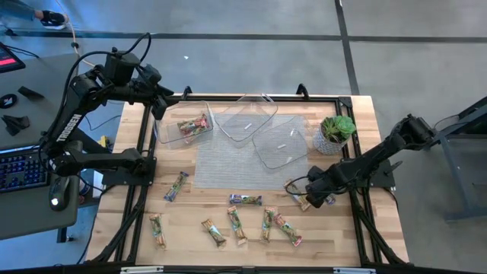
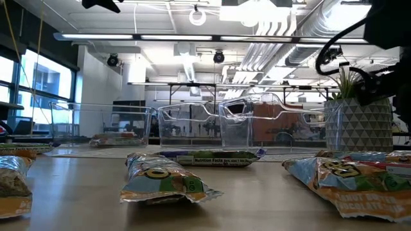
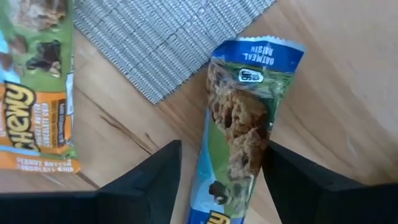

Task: Pick and place Granola Bars by type
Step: Put the blue granola bar into the right transparent bin

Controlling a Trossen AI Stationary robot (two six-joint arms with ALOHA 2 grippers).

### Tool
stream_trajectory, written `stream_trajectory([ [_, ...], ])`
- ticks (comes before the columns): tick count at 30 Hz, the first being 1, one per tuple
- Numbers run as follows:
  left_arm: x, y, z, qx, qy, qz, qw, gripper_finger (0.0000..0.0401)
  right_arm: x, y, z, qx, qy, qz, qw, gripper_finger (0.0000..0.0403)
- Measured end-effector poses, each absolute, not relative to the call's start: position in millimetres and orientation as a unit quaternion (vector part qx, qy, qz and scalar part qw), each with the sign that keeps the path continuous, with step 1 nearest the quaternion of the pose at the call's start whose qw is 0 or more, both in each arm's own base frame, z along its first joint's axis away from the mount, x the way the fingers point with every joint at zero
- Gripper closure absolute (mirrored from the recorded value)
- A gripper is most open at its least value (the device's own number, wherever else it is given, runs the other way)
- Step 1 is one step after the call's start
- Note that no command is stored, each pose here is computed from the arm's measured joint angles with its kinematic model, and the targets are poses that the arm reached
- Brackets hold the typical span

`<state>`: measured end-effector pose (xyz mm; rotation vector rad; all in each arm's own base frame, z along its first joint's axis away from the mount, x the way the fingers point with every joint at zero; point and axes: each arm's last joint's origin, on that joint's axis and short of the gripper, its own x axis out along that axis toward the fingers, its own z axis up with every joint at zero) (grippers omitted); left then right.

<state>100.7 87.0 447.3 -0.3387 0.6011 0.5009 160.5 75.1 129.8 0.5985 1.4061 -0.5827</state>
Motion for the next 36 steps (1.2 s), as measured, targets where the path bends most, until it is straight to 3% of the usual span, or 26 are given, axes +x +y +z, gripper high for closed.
stream_trajectory([
  [5, 100.7, 87.0, 447.4, -0.164, 0.291, 0.243, 0.911, 0.0206, 156.8, 73.1, 128.0, 0.258, 0.634, -0.272, 0.676, 0.0212],
  [15, 100.7, 87.1, 447.5, -0.163, 0.291, 0.244, 0.911, 0.0206, 168.2, 79.1, 144.9, 0.247, 0.643, -0.238, 0.685, 0.0312],
  [20, 100.7, 87.1, 447.5, -0.163, 0.290, 0.244, 0.911, 0.0206, 189.3, 89.3, 172.9, 0.265, 0.617, -0.197, 0.714, 0.0334],
  [24, 100.8, 87.3, 447.6, -0.163, 0.290, 0.245, 0.911, 0.0206, 211.6, 89.1, 208.0, 0.201, 0.556, -0.179, 0.786, 0.0333],
  [29, 100.9, 87.4, 447.8, -0.162, 0.289, 0.245, 0.911, 0.0206, 238.7, 68.1, 256.2, 0.060, 0.444, -0.231, 0.864, 0.0328],
  [33, 100.9, 87.1, 447.8, -0.165, 0.288, 0.242, 0.912, 0.0206, 255.7, 38.0, 278.8, -0.050, 0.380, -0.298, 0.874, 0.0328],
  [36, 101.1, 86.5, 447.6, -0.169, 0.288, 0.233, 0.913, 0.0206, 264.3, 7.0, 279.5, -0.067, 0.368, -0.331, 0.866, 0.0327],
])
